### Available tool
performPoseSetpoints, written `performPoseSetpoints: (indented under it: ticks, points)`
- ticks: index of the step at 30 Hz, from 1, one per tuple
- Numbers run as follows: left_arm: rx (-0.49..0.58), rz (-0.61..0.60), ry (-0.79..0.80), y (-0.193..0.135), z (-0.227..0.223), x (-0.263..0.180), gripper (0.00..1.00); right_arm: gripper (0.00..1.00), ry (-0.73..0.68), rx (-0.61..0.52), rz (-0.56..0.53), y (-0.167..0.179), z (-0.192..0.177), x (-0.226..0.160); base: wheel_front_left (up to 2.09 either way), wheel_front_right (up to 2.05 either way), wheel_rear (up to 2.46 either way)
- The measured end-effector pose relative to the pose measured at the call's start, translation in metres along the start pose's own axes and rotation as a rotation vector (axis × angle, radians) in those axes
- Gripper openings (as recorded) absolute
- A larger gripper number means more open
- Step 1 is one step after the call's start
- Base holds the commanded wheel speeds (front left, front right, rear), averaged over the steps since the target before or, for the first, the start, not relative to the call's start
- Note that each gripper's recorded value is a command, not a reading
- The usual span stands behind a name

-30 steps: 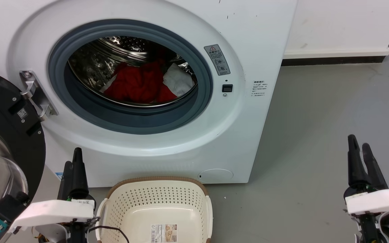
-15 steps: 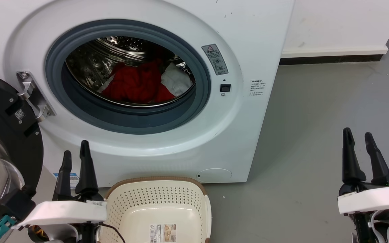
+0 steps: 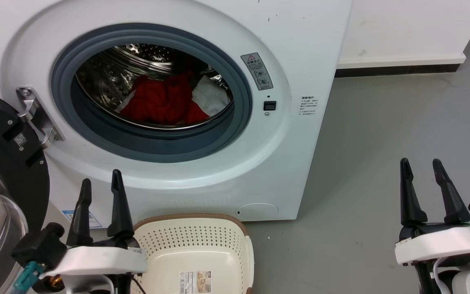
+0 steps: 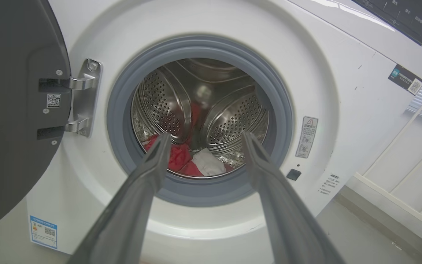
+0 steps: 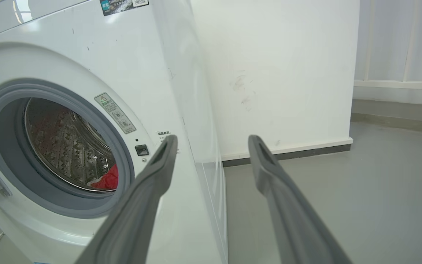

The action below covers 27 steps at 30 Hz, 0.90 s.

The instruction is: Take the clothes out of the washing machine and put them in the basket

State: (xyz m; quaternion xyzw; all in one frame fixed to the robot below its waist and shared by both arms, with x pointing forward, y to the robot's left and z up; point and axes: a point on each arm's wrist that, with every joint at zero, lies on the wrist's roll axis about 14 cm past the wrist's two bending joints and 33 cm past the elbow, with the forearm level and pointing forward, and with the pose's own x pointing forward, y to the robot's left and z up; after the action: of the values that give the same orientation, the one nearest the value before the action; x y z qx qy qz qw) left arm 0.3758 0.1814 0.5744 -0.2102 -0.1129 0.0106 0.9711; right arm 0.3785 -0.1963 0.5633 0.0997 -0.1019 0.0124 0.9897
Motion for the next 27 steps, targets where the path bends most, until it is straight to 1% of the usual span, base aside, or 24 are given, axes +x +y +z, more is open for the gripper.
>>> performPoseSetpoints:
  ticks: [2, 3, 10, 20, 23, 27]
  points:
    - [0.025, -0.008, -0.001, -0.003, -0.001, 0.0, 1.0, 1.0, 0.0, -0.023, 0.003, 0.0, 0.0, 0.0, 0.0, 0.0, 0.0]
    - [0.054, -0.019, 0.006, -0.006, -0.005, -0.002, 1.0, 1.0, 0.003, -0.05, 0.006, 0.0, -0.002, -0.001, 0.0, 0.0, 0.0]
    - [0.135, -0.06, 0.049, -0.014, -0.022, -0.008, 1.0, 1.0, 0.026, -0.137, 0.019, 0.001, -0.009, -0.005, 0.0, 0.0, 0.0]
    - [0.243, -0.073, 0.054, -0.017, -0.028, -0.013, 1.0, 1.0, 0.041, -0.234, 0.036, 0.002, -0.015, -0.009, 0.0, 0.0, 0.0]
    - [0.259, -0.054, 0.047, -0.014, -0.028, -0.014, 1.0, 1.0, 0.042, -0.261, 0.042, 0.003, -0.016, -0.01, 0.0, 0.0, 0.0]
    - [0.298, -0.062, 0.042, -0.015, -0.028, -0.014, 1.0, 1.0, 0.045, -0.298, 0.049, 0.003, -0.018, -0.011, 0.0, 0.0, 0.0]
